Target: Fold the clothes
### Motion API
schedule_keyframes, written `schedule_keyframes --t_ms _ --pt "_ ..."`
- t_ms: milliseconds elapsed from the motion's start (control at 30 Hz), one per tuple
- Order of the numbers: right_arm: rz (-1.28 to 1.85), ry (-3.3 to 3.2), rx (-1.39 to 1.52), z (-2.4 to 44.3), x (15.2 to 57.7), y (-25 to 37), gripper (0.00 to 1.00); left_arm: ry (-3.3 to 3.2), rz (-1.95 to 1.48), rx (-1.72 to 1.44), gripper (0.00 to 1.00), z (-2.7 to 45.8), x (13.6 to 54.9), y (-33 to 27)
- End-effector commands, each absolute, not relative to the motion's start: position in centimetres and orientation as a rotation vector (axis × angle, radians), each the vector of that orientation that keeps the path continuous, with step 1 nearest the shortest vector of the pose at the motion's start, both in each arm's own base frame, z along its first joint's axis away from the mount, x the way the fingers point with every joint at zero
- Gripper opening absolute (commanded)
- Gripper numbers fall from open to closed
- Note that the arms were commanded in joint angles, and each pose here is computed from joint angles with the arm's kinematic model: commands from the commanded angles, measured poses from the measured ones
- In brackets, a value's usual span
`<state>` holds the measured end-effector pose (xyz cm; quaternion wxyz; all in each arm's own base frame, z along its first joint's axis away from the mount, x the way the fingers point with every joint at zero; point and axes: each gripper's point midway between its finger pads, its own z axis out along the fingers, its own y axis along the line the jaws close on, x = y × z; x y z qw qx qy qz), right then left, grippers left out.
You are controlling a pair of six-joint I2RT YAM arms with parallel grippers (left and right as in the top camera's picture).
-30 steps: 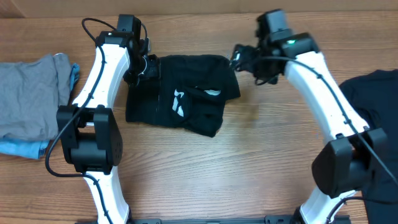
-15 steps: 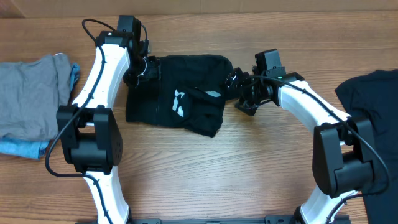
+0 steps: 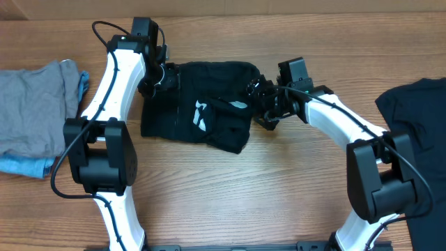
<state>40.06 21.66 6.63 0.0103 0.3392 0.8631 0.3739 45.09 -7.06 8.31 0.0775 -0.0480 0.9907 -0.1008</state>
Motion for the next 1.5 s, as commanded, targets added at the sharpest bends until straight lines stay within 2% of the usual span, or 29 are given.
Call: schedule_keyframes --t_ms 0,67,133,267,367,433,467,500,567,767,933,1067,1267,1467 --pt "1.162 2.664 1.063 7.5 40.1 22.1 1.0 2.938 -0.286 -0.121 0.67 9.3 45.5 -6.5" --pt "1.141 2.657 1.068 7.4 40.3 21.8 0.99 2.938 -0.273 -0.123 0.67 9.3 45.5 -6.3" --pt "1.102 2.642 1.077 7.2 40.6 21.4 0.92 2.938 -0.254 -0.125 0.67 9.3 45.6 -6.1" --pt "1.035 2.62 1.019 7.0 41.3 20.7 0.6 2.937 -0.253 -0.125 0.68 9.3 45.6 -6.1" --pt "1.043 2.61 1.007 7.2 41.5 20.8 0.5 2.93 -0.253 -0.126 0.68 9.3 45.8 -6.0" --pt "1.048 2.605 0.983 7.3 41.7 20.9 0.36 2.929 -0.253 -0.126 0.68 9.3 45.8 -6.0" --pt "1.056 2.595 0.91 7.6 42.1 21.1 0.13 2.929 -0.253 -0.126 0.68 9.3 45.8 -6.0" --pt "1.059 2.587 0.869 7.8 42.3 21.1 0.04 2.929 -0.253 -0.125 0.68 9.3 45.8 -6.0" --pt "1.133 2.564 0.673 9.3 42.8 22.3 0.04 2.928 -0.244 -0.111 0.67 9.3 45.8 -5.9" --pt "1.095 2.448 0.255 14.0 45.2 24.0 0.04 2.905 -0.218 -0.275 0.65 9.4 46.4 -2.7" --pt "1.016 2.322 -0.094 18.5 45.7 27.8 0.04 2.884 -0.219 -0.368 0.65 9.7 46.6 0.2" --pt "0.876 2.233 -0.305 19.6 44.8 31.4 0.04 2.874 -0.237 -0.41 0.64 9.7 46.6 1.4" --pt "0.788 2.078 -0.369 21.2 44.7 35.5 0.04 2.86 -0.328 -0.404 0.63 10.0 46.9 0.8" --pt "0.83 2.016 -0.404 17.2 46.0 39.2 0.04 2.86 -0.383 -0.382 0.62 10.1 46.8 0.2"
